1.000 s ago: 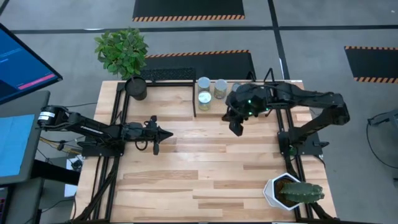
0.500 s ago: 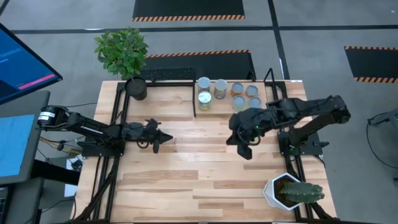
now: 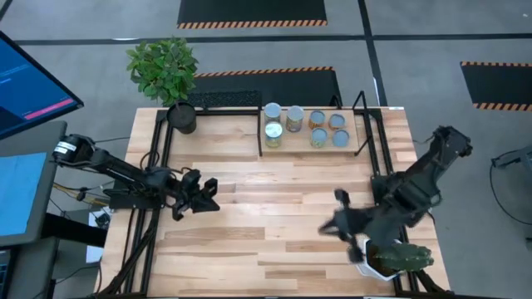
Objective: Pick and place cans onto a shelf
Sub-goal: Return to Home Position
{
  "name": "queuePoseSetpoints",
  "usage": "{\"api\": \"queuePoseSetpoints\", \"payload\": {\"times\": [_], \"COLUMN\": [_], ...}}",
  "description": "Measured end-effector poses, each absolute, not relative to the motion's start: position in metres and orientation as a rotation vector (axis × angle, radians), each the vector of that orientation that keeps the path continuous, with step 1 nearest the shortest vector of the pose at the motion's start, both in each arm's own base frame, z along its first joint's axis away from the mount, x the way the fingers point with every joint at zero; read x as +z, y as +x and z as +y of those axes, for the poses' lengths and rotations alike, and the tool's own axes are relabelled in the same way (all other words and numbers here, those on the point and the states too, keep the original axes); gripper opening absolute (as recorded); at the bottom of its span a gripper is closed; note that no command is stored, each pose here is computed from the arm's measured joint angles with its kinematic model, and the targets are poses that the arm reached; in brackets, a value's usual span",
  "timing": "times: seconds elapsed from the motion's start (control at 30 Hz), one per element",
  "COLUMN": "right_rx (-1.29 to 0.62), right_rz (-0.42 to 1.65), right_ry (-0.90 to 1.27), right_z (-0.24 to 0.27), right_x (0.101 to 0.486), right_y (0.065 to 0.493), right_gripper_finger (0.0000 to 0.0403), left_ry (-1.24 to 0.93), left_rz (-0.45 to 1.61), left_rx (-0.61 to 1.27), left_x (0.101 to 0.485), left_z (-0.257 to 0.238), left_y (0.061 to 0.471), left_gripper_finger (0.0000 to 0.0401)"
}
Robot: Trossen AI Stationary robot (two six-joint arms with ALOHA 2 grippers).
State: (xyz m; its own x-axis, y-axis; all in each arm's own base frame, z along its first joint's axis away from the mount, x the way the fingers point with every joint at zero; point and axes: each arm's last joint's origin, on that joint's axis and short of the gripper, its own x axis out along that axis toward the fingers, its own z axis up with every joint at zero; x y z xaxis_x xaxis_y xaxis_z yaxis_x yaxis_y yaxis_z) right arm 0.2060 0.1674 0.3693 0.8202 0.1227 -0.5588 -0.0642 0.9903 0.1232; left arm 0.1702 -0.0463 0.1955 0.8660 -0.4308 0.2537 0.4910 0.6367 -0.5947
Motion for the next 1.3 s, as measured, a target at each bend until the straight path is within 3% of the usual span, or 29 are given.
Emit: {"api": "queuePoseSetpoints", "payload": {"times": [0.2, 0.27, 0.5, 0.83, 1.3], "right_rx": [0.463, 0.491, 0.382, 0.250, 0.200], "right_rz": [0.272, 0.214, 0.139, 0.113, -0.056], "right_ry": [0.038, 0.060, 0.166, 0.126, 0.203], "right_z": [0.158, 0.147, 0.112, 0.077, 0.044], "right_x": [0.352, 0.332, 0.271, 0.248, 0.173], "right_y": [0.188, 0.186, 0.172, 0.166, 0.133], "right_gripper_finger": [0.0058, 0.0058, 0.0058, 0.0058, 0.0058], "left_ry": [-0.709, -0.686, -0.635, -0.417, -0.311], "left_rz": [-0.125, -0.137, -0.114, -0.177, -0.160], "left_rx": [-0.512, -0.514, -0.583, -0.177, -0.033], "left_x": [0.199, 0.201, 0.213, 0.216, 0.205], "left_z": [-0.048, -0.047, -0.033, -0.013, -0.011], "left_y": [0.168, 0.167, 0.151, 0.107, 0.088], "left_gripper_finger": [0.0000, 0.0000, 0.0000, 0.0000, 0.0000]}}
